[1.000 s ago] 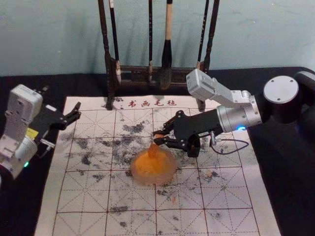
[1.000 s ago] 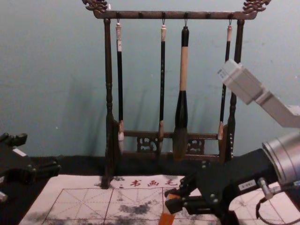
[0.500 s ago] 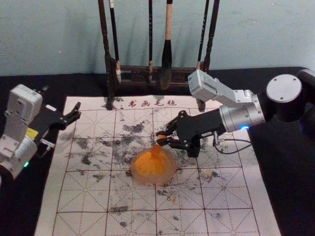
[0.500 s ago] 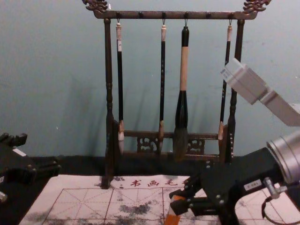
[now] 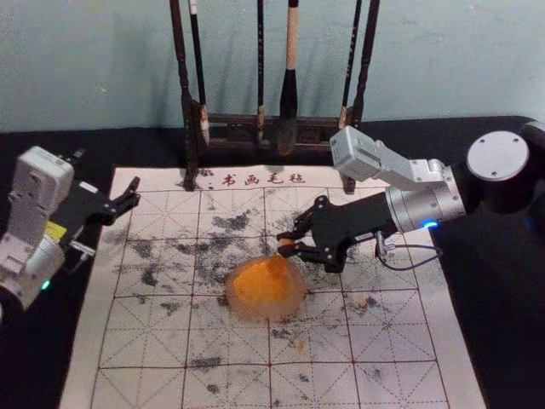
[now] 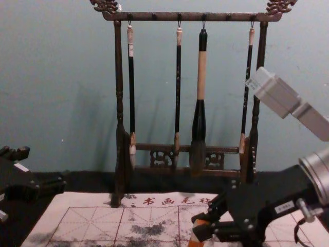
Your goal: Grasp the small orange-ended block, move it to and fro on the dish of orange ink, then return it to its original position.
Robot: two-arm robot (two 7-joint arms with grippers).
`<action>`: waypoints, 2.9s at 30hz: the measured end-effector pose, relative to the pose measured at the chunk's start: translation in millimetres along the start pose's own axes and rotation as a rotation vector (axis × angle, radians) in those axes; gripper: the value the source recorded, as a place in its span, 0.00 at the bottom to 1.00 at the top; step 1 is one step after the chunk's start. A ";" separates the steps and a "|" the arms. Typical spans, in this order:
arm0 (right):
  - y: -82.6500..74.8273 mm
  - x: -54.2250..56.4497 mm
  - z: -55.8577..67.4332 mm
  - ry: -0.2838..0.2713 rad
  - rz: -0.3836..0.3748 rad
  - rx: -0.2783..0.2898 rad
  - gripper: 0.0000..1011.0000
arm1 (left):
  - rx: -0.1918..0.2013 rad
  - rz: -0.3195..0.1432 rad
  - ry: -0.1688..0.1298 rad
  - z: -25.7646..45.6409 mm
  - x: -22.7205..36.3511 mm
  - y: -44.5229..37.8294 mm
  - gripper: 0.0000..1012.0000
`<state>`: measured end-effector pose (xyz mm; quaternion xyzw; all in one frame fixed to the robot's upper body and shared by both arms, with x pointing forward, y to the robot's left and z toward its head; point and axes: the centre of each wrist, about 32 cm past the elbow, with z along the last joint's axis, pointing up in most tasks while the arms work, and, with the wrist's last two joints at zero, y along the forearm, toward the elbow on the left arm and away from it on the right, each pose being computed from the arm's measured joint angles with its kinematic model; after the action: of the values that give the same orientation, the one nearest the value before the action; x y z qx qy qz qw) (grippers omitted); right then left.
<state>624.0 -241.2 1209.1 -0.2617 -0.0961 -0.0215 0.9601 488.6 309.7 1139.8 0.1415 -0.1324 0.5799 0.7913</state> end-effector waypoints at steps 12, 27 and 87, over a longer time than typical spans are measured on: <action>-0.2 -2.0 0.5 -0.004 0.010 0.001 0.13 | 0.000 0.000 0.000 0.0 0.0 0.0 0.99; 1.5 -6.0 3.9 -0.021 0.042 0.006 0.13 | 0.000 0.000 0.000 0.0 0.0 0.0 0.99; 30.6 10.8 20.0 -0.056 0.076 0.011 0.13 | 0.000 0.000 0.000 0.0 0.0 0.0 0.99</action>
<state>633.9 -204.6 1212.9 -0.2605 -0.1133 0.0228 0.9585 488.6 309.7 1139.8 0.1415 -0.1325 0.5799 0.7913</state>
